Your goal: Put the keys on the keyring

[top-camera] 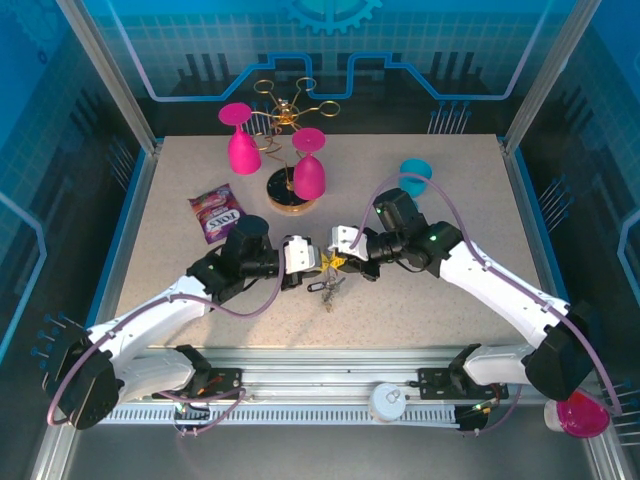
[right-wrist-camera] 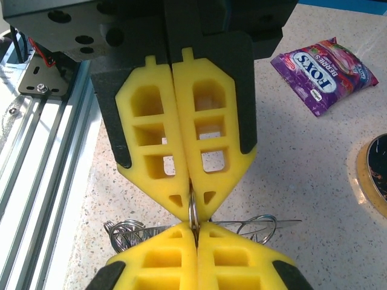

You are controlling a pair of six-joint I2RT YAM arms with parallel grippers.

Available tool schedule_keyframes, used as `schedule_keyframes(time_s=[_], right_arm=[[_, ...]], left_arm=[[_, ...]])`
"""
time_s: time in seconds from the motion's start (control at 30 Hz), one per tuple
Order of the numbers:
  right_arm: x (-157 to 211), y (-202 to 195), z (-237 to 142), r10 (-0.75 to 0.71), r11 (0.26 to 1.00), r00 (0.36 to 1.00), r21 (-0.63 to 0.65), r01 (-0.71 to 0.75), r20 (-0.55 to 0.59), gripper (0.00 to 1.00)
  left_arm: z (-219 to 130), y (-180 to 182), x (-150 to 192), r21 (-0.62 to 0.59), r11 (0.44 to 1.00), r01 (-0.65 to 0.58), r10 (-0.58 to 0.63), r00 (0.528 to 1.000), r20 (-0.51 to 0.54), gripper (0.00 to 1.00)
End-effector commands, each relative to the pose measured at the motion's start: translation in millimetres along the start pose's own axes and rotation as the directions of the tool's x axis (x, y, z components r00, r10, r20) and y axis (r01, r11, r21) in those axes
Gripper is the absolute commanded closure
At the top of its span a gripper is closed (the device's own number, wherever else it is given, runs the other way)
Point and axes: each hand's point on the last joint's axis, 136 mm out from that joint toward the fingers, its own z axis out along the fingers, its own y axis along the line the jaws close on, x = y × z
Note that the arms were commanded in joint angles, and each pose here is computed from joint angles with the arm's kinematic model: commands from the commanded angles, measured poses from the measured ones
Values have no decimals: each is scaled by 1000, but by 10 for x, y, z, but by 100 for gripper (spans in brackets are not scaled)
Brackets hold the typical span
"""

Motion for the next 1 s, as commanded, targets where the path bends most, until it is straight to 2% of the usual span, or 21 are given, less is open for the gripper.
schedule_keyframes(time_s=[0.0,0.03,0.1,0.23,0.37,0.47,0.6,0.73,0.97], right_arm=[[-166,1,-108,5,1000,996,20,-7,90,82],[-174,-40,-151,37,999,990,33,-42,134,73],[-155,-73,-218,104,993,973,28,-112,207,68],[-86,-58,-225,165,985,956,13,-174,242,67],[-91,-50,-219,174,984,952,3,-180,254,67],[-118,-65,-225,174,983,948,1,-181,267,71],[-116,-81,-234,180,982,946,4,-188,269,86],[-4,-103,-224,205,976,953,21,-215,225,98],[119,-128,-139,249,967,947,-2,-254,201,100]], left_arm=[[-26,69,-216,-25,997,-70,71,996,52,100],[-38,74,-231,-35,996,-77,79,995,64,100],[-54,79,-264,-51,995,-80,85,992,92,100],[-76,73,-325,-69,994,-79,88,986,144,100],[-75,64,-333,-65,995,-75,84,985,154,100],[-77,60,-326,-63,995,-72,81,985,151,100],[-79,47,-310,-59,995,-75,83,986,144,100],[-95,39,-319,-60,995,-83,91,985,146,100],[-126,9,-442,-43,995,-93,100,975,197,100]])
